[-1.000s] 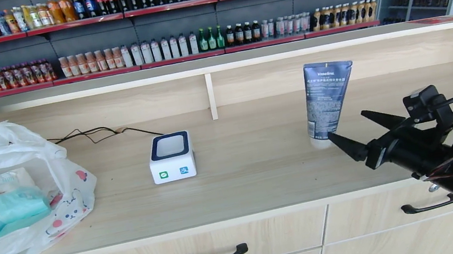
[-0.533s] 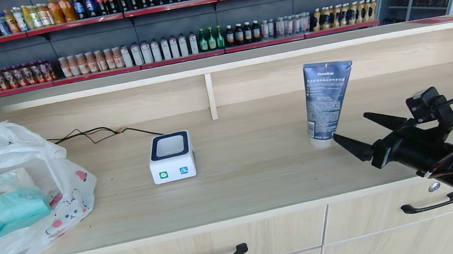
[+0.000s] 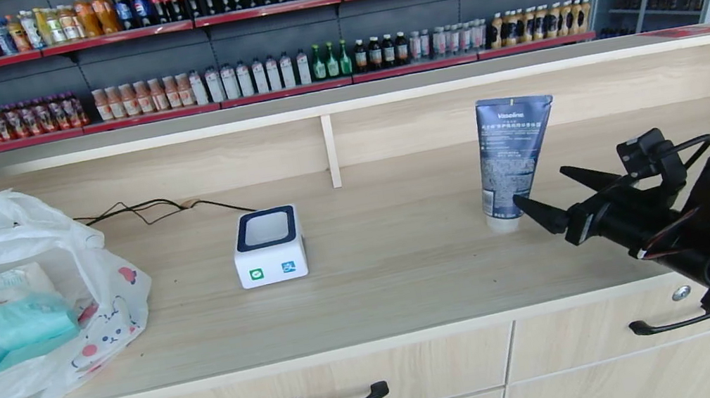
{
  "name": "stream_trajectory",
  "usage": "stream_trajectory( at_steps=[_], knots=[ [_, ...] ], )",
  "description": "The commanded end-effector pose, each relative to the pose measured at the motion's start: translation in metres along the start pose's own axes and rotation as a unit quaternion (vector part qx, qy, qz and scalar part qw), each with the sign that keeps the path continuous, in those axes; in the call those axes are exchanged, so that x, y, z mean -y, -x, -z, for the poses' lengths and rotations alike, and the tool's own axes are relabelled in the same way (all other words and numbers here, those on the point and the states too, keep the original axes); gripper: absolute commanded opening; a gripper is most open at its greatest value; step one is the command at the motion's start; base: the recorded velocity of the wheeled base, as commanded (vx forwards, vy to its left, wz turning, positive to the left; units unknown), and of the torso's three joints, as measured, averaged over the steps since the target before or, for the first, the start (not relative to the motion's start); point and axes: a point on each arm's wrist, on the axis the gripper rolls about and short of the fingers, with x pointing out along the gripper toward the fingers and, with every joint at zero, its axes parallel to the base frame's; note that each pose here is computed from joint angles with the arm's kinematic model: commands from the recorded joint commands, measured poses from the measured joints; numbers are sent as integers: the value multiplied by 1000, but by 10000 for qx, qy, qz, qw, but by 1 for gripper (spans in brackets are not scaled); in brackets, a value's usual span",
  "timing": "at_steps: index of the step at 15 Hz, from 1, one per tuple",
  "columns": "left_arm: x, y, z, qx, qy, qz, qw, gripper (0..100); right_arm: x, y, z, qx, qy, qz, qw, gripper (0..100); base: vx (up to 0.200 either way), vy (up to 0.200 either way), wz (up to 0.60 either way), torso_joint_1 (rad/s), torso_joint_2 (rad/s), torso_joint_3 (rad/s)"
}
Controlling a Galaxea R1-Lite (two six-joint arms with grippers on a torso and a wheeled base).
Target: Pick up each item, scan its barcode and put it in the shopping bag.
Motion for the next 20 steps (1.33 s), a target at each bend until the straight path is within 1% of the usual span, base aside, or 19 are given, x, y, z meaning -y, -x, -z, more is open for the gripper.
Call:
stream_trajectory(
  at_steps=[1, 4, 6, 9, 17, 20],
  knots=[
    [0, 0, 0, -5, 7, -7, 10000, 100, 1, -4, -1, 59, -14, -7, 10000, 100, 0, 0, 0, 0, 0, 0],
    [0, 0, 0, -5, -1, -7, 10000, 100, 0, -5, -2, 74, -225, -31, 9997, 100, 0, 0, 0, 0, 0, 0],
    [0, 0, 0, -5, -1, -7, 10000, 100, -9, -10, -7, 194, -440, -255, 9985, 100, 0, 0, 0, 0, 0, 0],
    [0, 0, 0, -5, 7, -7, 10000, 100, -18, -12, -7, 183, -469, -407, 9979, 100, 0, 0, 0, 0, 0, 0],
    [0, 0, 0, -5, 7, -7, 10000, 100, -19, -14, -5, 162, -471, -437, 9978, 100, 0, 0, 0, 0, 0, 0],
    [0, 0, 0, -5, 7, -7, 10000, 100, -25, -13, -5, 152, -461, -521, 9975, 100, 0, 0, 0, 0, 0, 0]
  ],
)
